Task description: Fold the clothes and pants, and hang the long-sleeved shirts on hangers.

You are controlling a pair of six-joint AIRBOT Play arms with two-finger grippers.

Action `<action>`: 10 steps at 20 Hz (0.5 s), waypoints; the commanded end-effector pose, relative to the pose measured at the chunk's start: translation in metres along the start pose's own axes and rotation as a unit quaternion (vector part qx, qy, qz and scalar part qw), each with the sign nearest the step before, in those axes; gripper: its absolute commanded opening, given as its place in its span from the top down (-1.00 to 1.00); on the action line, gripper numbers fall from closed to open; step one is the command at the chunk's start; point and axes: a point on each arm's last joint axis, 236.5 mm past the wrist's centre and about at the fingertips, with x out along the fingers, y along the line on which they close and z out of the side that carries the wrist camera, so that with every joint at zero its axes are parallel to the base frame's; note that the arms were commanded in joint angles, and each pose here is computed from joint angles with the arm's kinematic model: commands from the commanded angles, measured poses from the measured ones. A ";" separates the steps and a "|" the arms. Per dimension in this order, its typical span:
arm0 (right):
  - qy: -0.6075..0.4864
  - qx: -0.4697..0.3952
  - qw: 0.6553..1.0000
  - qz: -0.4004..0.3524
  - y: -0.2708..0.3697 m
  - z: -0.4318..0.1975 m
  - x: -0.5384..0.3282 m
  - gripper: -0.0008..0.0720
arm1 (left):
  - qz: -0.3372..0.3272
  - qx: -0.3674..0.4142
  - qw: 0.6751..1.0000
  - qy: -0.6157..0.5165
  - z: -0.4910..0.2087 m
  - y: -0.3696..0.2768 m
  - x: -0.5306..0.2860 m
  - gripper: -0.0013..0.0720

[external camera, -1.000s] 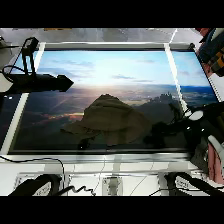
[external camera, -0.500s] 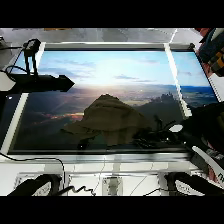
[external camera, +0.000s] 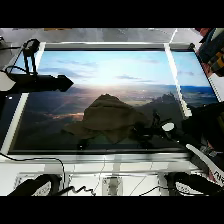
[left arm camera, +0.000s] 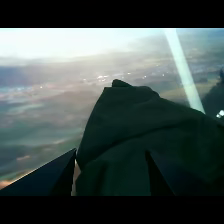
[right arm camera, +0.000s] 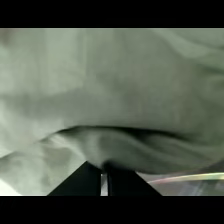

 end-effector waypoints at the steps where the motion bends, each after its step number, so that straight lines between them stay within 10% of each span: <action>1: -0.071 -0.096 0.993 0.009 0.037 0.063 -0.046 0.93 | 0.015 -0.045 0.999 -0.010 0.005 0.017 -0.007 -0.30; 10: -0.143 -0.184 0.970 -0.070 0.031 0.141 -0.195 0.93 | 0.032 -0.101 0.983 0.151 -0.082 0.054 -0.014 -0.30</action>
